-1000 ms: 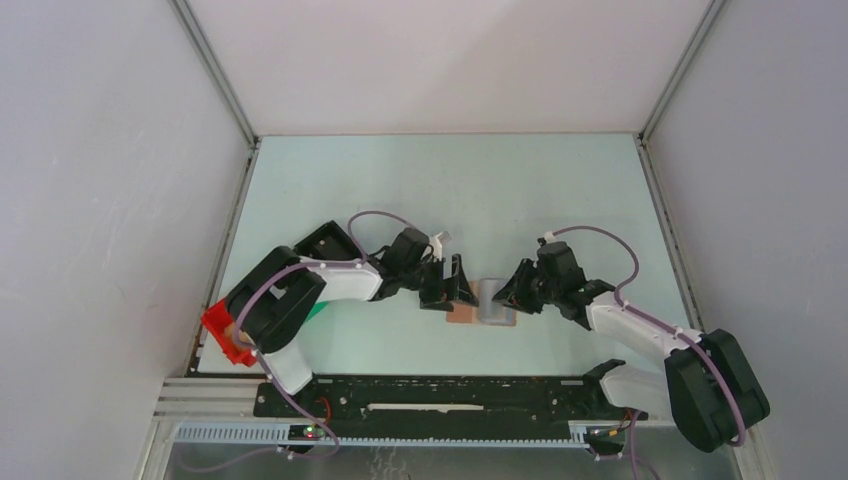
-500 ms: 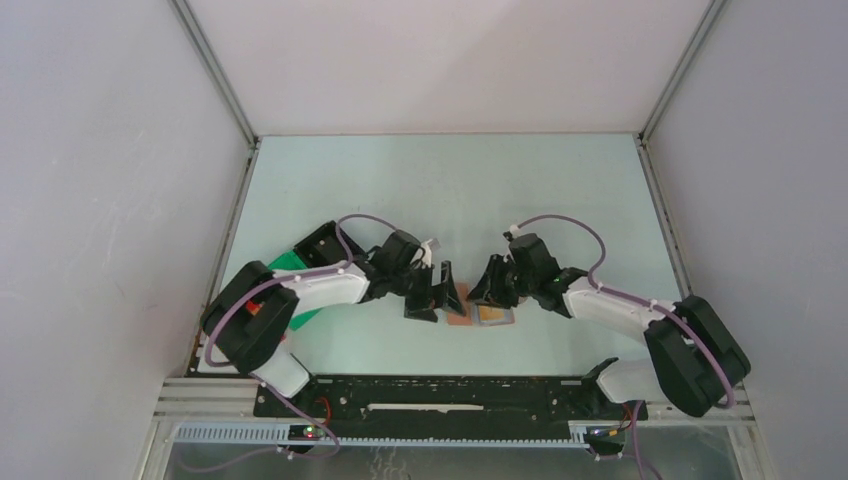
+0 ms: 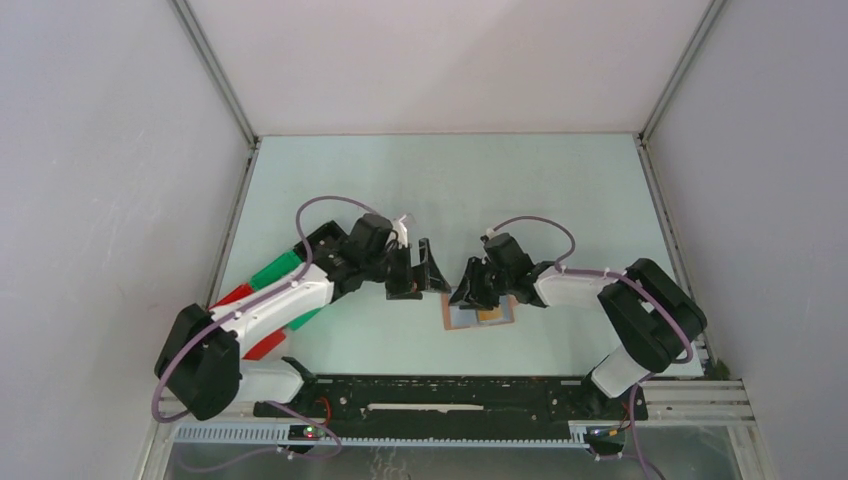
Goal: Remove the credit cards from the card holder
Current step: Open the card holder at the center of the board, then move the credit card to the storage box.
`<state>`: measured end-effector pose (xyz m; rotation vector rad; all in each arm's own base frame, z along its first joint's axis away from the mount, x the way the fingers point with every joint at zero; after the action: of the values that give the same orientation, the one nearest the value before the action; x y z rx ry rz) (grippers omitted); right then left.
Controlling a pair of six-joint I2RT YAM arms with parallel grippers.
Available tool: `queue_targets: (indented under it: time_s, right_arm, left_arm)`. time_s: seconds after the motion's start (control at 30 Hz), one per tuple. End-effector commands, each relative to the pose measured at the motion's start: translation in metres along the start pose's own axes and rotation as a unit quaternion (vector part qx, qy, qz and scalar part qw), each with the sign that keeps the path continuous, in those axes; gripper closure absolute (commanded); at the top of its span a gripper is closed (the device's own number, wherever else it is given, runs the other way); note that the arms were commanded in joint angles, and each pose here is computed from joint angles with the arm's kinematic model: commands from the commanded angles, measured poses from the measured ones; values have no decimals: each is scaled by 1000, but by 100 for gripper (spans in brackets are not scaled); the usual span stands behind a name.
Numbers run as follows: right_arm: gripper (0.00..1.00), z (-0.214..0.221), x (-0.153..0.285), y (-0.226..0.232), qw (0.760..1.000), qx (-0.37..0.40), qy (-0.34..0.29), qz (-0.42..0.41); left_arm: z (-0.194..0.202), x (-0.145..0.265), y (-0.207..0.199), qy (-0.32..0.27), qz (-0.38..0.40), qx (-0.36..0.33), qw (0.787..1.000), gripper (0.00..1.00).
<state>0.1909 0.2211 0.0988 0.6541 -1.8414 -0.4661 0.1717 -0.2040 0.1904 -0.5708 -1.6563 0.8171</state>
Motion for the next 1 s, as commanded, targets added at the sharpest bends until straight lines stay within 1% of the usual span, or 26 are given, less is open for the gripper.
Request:
queue_targets:
  time_s: [0.0,0.1,0.17,0.23,0.33,0.47,0.6,0.77,0.87,0.97]
  right_arm:
    - [55,-8,2,12,1000,4,-12,-11]
    - [54,-13,18,20,999,17,-37,-12]
    - [54,-12,30,22,999,22,-46,3]
    - [54,-12,41,22,998,27,-59,14]
    - [54,-15,57,24,997,26,-75,14]
    - [54,-18,73,22,994,21,-101,30]
    - [55,-20,85,11,991,0,-130,42]
    - [61,-20,108,-11,980,-29,-179,78]
    - [62,-20,115,-30,978,-47,-173,103]
    - [63,-18,116,-42,981,-44,-158,104]
  left_arm:
    - [-9,21,-31,-37,47,-29,998,6]
    - [-11,27,-40,-60,79,-31,995,5]
    - [-13,29,-46,-74,95,-33,992,5]
    - [-15,28,-51,-76,109,-27,991,6]
    - [-17,28,-67,-60,141,-12,988,6]
    - [-12,24,-92,-46,169,-28,984,6]
    - [-14,17,-101,-35,171,-31,984,6]
    - [-12,1,-112,-17,164,-29,986,7]
    - [-9,-17,-121,6,159,-27,987,7]
    - [-7,-40,-129,33,166,-21,985,8]
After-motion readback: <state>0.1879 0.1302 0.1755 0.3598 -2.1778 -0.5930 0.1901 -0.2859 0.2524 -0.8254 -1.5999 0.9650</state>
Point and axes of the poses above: each gripper's point midway between its finger pads, its own x axis back along the fingers, its own y axis along the line the jaws close on, z = x × y, the point moved 10 cm from there along x, back along the fingers, and after that the axes turned 13 degrees about x, right-handed, at the moved point
